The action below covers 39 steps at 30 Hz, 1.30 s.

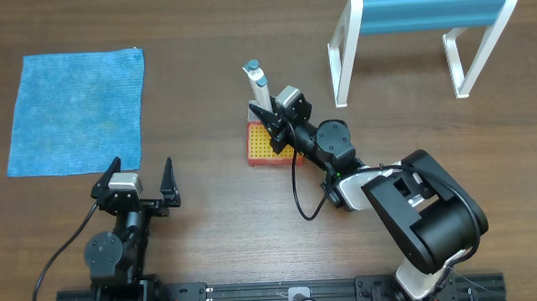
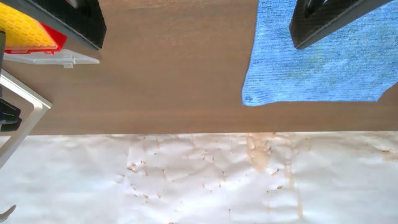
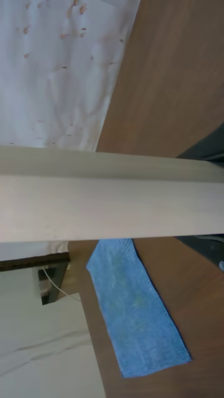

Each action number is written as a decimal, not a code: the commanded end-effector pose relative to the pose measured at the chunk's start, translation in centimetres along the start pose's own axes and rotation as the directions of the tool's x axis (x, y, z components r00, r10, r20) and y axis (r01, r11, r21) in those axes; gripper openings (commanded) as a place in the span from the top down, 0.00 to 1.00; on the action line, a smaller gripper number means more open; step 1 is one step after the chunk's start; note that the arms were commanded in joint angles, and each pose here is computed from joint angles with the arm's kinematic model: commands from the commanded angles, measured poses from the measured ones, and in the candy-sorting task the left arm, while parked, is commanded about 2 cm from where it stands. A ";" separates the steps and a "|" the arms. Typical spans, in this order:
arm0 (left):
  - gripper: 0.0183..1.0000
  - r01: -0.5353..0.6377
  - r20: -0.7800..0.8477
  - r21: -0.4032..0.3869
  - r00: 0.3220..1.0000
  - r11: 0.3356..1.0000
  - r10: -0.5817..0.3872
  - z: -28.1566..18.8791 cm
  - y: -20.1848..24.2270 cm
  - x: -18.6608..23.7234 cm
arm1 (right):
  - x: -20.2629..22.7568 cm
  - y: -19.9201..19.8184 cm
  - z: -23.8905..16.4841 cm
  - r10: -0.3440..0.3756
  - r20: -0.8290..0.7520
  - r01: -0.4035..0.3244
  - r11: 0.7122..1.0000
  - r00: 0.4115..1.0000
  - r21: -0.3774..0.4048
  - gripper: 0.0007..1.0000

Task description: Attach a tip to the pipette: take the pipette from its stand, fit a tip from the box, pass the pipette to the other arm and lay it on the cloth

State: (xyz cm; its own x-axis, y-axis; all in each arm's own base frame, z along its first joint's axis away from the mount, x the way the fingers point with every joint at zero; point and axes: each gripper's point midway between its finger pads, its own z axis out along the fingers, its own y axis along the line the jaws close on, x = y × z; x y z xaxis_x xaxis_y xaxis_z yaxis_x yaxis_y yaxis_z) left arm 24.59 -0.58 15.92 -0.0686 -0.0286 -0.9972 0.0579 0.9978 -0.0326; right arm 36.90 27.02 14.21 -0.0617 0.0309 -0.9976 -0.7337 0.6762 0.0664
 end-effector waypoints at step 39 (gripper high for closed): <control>0.05 -0.002 -0.003 -0.007 1.000 1.000 0.002 0.0 0.1 0.1 | 11.2 0.1 -2.3 -0.005 -0.348 -0.001 1.000 0.937 -0.017 0.92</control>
State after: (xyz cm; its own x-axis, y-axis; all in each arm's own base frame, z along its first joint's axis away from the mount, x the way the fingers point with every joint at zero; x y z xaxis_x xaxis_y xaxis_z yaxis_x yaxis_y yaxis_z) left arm 24.59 -0.58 15.92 -0.0686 -0.0286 -0.9972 0.0579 0.9978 -0.0326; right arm 37.22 27.79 12.68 -0.0680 -0.0667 -0.9955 -0.7573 0.6530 0.0079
